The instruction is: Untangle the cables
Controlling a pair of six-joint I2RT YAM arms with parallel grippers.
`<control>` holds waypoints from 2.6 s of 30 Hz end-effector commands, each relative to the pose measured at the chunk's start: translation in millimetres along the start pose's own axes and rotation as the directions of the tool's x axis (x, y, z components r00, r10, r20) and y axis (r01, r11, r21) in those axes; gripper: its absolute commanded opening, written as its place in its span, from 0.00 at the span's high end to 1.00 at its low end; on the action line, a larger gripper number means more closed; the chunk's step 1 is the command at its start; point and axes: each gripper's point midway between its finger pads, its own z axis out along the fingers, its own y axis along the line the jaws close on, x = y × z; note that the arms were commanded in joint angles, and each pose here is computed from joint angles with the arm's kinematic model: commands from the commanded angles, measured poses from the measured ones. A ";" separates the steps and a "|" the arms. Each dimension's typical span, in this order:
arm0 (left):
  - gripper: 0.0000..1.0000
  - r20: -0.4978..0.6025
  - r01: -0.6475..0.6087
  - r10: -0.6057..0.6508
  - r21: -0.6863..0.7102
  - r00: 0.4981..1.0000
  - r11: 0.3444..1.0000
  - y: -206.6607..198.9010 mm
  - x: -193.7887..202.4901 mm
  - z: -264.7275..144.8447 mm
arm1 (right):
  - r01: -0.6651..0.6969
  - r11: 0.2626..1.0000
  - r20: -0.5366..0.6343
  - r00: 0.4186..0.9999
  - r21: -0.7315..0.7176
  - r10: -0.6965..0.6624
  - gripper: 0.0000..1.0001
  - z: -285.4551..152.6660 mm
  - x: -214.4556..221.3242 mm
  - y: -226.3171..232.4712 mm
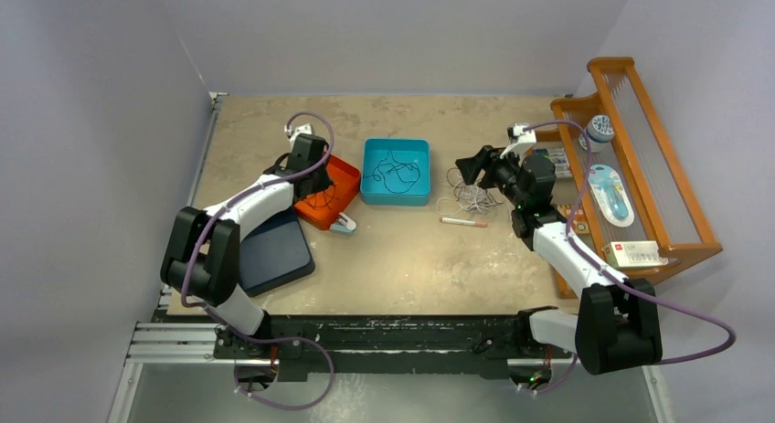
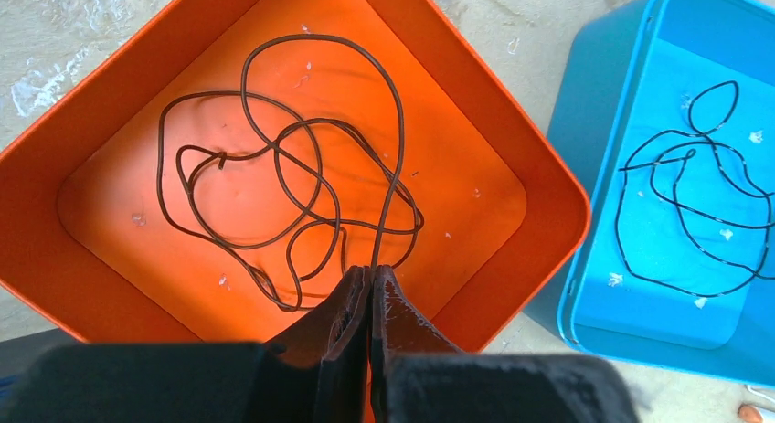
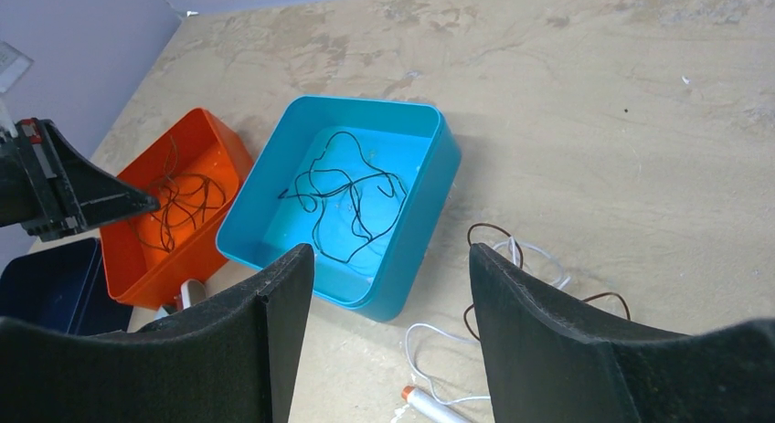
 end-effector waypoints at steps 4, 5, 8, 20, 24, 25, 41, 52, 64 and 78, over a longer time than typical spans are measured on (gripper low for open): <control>0.99 0.050 0.054 -0.052 -0.039 0.997 0.998 4.9 -7.5 26.4 | 0.002 0.999 0.042 0.999 -0.049 0.000 0.35 3.7 -14.9 10.2; 0.97 0.058 0.066 -0.065 -0.033 0.996 0.997 3.7 -8.7 29.8 | 0.001 0.999 0.041 0.999 -0.048 0.001 0.35 3.3 -14.7 10.3; 0.93 0.072 0.092 -0.092 0.003 0.993 0.996 -5.3 -13.4 39.4 | 0.005 0.999 0.037 0.999 -0.047 -0.003 0.34 2.6 -15.1 10.5; 0.64 0.092 0.092 -0.097 0.055 0.991 0.994 -25.5 -38.5 38.8 | 0.014 1.000 0.047 0.999 -0.027 -0.012 0.34 -3.1 -19.9 9.7; 0.46 0.147 0.102 -0.109 0.053 0.983 0.993 -23.3 -59.0 11.6 | 0.010 1.000 0.056 0.998 -0.014 -0.009 0.34 -4.4 -21.2 8.0; 0.44 0.157 0.105 -0.111 0.048 0.981 0.993 -21.6 -62.5 6.0 | 0.010 1.000 0.057 0.998 -0.010 -0.010 0.34 -4.3 -21.4 7.2; 0.33 0.182 0.145 -0.156 0.070 0.971 0.987 -7.4 -60.0 -41.0 | 0.008 0.997 0.067 0.998 0.071 -0.013 0.34 -9.0 -26.4 -4.5; 0.32 0.167 0.075 -0.115 0.225 0.979 0.971 -41.4 -43.4 -55.6 | -0.065 0.961 -0.072 0.994 0.268 0.087 0.36 -17.4 5.8 -36.6; 0.34 0.133 -0.041 -0.001 0.316 0.991 0.948 -100.3 -15.0 -62.0 | -0.172 0.893 -0.119 0.963 0.417 0.241 0.33 -16.1 13.2 -48.1; 0.34 0.142 -0.036 -0.010 0.312 0.990 0.949 -97.2 -16.1 -66.1 | -0.427 0.678 0.039 0.861 0.598 0.508 0.28 -2.0 52.9 -35.3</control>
